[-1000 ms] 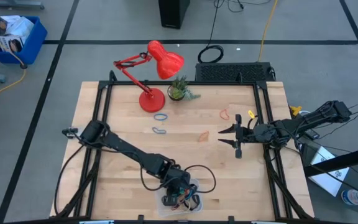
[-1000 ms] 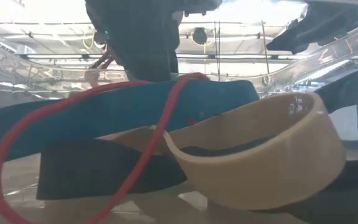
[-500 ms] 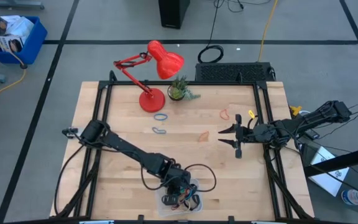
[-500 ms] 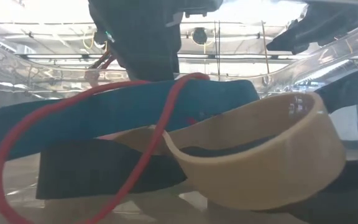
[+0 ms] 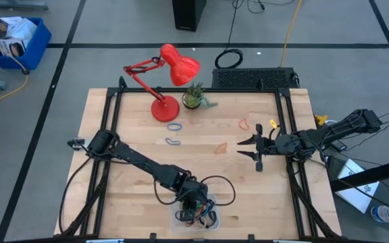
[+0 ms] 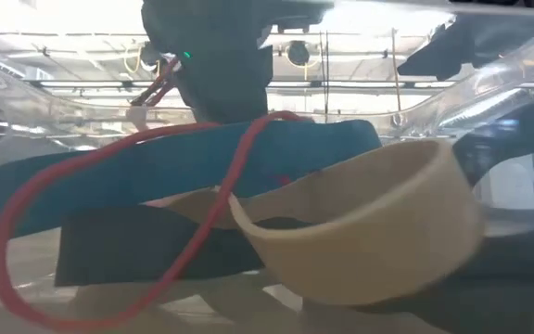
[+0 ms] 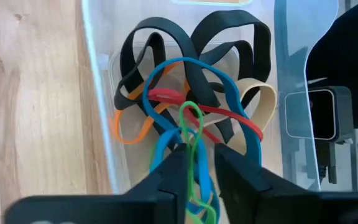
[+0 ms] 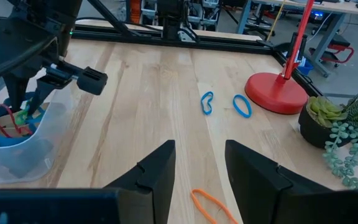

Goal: Pick and place rubber bands into bin
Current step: Put the green rubber band into the transparent bin, then put the orange rubber band into the transparent bin

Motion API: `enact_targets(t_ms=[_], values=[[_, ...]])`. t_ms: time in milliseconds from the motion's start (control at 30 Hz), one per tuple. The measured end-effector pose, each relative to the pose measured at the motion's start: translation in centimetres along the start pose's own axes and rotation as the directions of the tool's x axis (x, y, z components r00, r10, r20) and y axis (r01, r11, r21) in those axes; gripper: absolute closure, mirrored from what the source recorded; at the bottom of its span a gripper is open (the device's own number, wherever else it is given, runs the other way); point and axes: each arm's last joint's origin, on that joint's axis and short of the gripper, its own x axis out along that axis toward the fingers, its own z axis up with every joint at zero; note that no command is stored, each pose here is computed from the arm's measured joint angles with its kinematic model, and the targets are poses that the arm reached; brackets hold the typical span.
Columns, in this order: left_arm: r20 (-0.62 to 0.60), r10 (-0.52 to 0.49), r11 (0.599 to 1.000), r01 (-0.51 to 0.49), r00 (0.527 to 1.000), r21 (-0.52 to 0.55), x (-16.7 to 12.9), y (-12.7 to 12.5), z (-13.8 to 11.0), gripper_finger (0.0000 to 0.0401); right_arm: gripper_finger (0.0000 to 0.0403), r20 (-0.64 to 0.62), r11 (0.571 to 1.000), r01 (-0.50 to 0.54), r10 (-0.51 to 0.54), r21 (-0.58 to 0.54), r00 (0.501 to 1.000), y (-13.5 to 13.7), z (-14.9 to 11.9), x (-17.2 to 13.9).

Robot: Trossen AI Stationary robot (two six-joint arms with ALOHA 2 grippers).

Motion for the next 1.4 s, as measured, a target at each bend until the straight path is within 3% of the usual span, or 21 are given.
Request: enact_targets(t_ms=[200,367,567,900,1067,1233,1400], values=[[-0.002,-0.003,1.000,0.003,1.000,0.004,0.0,0.0,0.0,0.0247,0.0269,0.000,1.000,0.000,0.000,-0.002,1.000,0.0,0.0,0.0],[-0.001,-0.003,0.999,0.003,1.000,0.035,-0.1,0.2,0.1,0.0218,0.0269,0.000,1.000,0.000,0.000,-0.003,1.000,0.0,0.0,0.0],[0.016,0.023,0.997,-0.024,1.000,0.068,-0.5,0.2,0.2,0.0206,0.0269,0.000,1.000,0.000,0.000,-0.003,1.000,0.0,0.0,0.0],[0.075,0.169,0.973,-0.178,0.983,0.147,-1.8,-0.6,-0.2,0.0205,0.0269,-0.001,1.000,0.000,0.000,-0.003,1.000,0.0,0.0,0.0],[0.092,0.174,0.971,-0.186,0.980,0.147,-2.4,-0.9,-0.1,0.0205,0.0269,-0.001,1.000,0.000,0.000,-0.003,1.000,0.0,0.0,0.0],[0.173,0.177,0.968,-0.203,0.969,0.146,-5.3,-1.7,0.3,0.0205,0.0269,0.001,1.000,0.000,0.000,-0.003,1.000,0.0,0.0,0.0],[0.295,0.191,0.954,-0.249,0.936,0.170,-10.4,-2.8,0.3,0.0205,0.0269,0.007,1.000,0.000,0.000,-0.008,1.000,0.0,0.1,0.0]])
